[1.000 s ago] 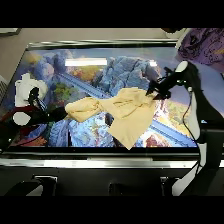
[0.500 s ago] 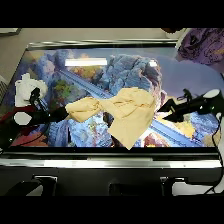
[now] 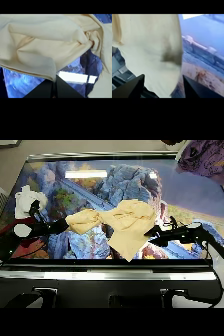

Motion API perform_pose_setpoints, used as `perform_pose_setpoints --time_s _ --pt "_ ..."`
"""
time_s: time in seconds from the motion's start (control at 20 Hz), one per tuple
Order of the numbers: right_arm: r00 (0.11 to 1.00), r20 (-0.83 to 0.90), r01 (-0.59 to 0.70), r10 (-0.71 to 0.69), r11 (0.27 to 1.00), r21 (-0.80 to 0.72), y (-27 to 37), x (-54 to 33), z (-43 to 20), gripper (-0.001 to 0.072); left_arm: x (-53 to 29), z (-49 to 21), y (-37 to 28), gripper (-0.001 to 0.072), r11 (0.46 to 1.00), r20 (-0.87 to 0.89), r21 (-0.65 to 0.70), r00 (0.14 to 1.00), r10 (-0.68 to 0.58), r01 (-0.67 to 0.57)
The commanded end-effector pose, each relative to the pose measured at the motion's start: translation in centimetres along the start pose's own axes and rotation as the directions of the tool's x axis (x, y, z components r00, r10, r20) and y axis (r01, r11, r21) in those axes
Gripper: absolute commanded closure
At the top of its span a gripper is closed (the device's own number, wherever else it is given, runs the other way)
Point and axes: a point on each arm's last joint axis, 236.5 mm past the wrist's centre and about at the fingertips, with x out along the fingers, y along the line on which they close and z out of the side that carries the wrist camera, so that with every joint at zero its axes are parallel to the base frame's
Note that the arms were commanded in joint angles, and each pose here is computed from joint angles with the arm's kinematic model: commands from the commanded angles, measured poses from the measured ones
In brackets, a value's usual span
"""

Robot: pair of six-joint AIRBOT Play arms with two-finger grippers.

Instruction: Fold the clothes and pants, and hang the long-sleeved shirts on hangers.

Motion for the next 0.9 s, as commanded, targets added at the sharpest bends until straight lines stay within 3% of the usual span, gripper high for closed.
perform_pose_setpoints --time_s 0.0,0.1,0.15,0.25,0.3,0.45,0.6,0.7,0.85 --pt "0.997 0.047 0.065 -0.064 0.998 -0.026 0.0 2.1 0.3 0.0155 0.0 0.0 0.0 0.0692 1.0 -0.001 -0.006 1.0 -0.001 0.001" --pt "0.993 0.05 0.106 -0.105 0.994 -0.034 -0.2 3.1 0.0 0.0173 0.0 0.0 0.0 0.0692 1.0 -0.001 -0.006 1.0 -0.001 0.001" --pt "0.993 0.052 0.108 -0.105 0.993 -0.042 0.0 3.3 0.0 0.024 0.0 0.0 0.0 0.0692 1.0 -0.002 -0.006 1.0 -0.001 0.001" --pt "0.995 0.05 0.089 -0.087 0.995 -0.038 0.5 3.4 -0.1 0.0558 0.0 0.0 0.0 0.0692 1.0 -0.001 -0.006 1.0 -0.001 0.001" --pt "0.995 0.058 0.082 -0.079 0.995 -0.051 0.9 3.2 0.0 0.0682 0.0 0.0 0.0 0.0692 1.0 -0.001 -0.006 1.0 -0.001 0.001" --pt "0.991 0.132 0.047 -0.028 0.99 -0.137 4.6 0.7 1.2 0.0686 -0.5 0.3 0.2 0.0692 1.0 -0.01 0.017 1.0 0.014 -0.014" --pt "0.951 0.291 -0.003 0.1 0.948 -0.318 13.2 -6.2 3.7 0.0686 -3.2 2.3 0.4 0.0693 0.991 -0.013 0.111 0.997 0.073 -0.071" --pt "0.866 0.444 -0.022 0.229 0.905 -0.424 20.2 -14.4 5.3 0.0686 -7.2 5.5 -1.1 0.0693 0.969 0.069 0.222 0.993 0.092 -0.105" --pt "0.64 0.669 0.06 0.378 0.843 -0.534 28.3 -29.8 4.4 0.0686 -16.7 10.4 -4.7 0.0694 0.921 0.301 0.338 0.95 0.089 -0.193"
